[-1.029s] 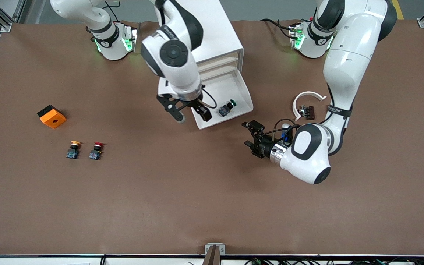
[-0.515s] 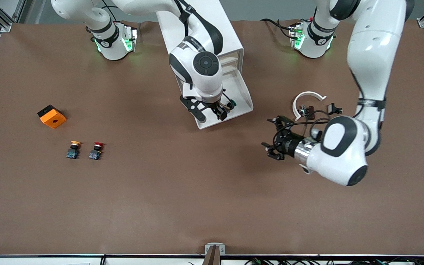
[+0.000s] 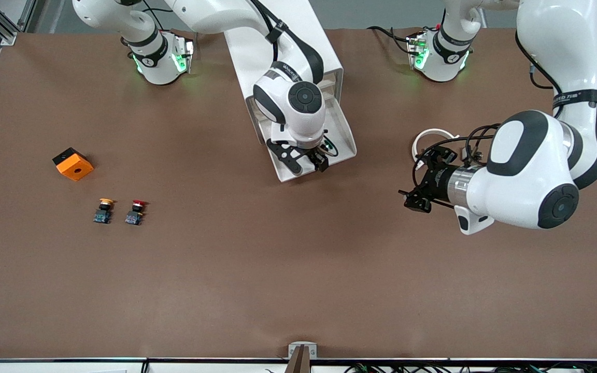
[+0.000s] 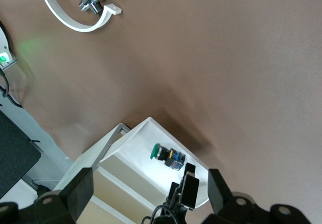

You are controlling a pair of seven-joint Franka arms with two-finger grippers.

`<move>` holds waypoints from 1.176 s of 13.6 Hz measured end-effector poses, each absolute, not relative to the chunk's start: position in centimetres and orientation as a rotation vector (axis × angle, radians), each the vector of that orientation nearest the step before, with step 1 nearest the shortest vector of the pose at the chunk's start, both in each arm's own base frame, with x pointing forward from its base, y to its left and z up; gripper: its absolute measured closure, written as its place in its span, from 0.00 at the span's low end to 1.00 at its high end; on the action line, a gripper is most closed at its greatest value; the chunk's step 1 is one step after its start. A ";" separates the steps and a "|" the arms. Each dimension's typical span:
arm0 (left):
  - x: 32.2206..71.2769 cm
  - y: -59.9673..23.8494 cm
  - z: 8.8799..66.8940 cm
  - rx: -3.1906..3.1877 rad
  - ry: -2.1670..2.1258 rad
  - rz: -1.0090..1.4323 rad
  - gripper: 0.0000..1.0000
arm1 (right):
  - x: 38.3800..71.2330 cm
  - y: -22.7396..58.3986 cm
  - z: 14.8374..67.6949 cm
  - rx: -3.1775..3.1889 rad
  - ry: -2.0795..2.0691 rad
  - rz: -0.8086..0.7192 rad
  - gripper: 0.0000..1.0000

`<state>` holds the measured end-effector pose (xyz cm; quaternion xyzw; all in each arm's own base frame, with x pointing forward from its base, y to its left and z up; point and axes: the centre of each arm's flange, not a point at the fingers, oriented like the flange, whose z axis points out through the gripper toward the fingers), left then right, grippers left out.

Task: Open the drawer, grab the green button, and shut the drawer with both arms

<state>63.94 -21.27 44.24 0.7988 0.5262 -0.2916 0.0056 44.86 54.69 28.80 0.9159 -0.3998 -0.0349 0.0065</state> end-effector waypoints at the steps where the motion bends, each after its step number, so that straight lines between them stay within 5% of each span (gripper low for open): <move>1: 64.0 -20.9 44.1 2.499 1.653 -0.912 0.00 | 44.7 54.8 28.7 2.867 -1.245 -0.110 0.00; 16: 61.1 -19.0 42.0 2.941 0.680 -0.741 0.00 | 43.5 56.3 27.3 2.885 -1.243 -0.096 0.00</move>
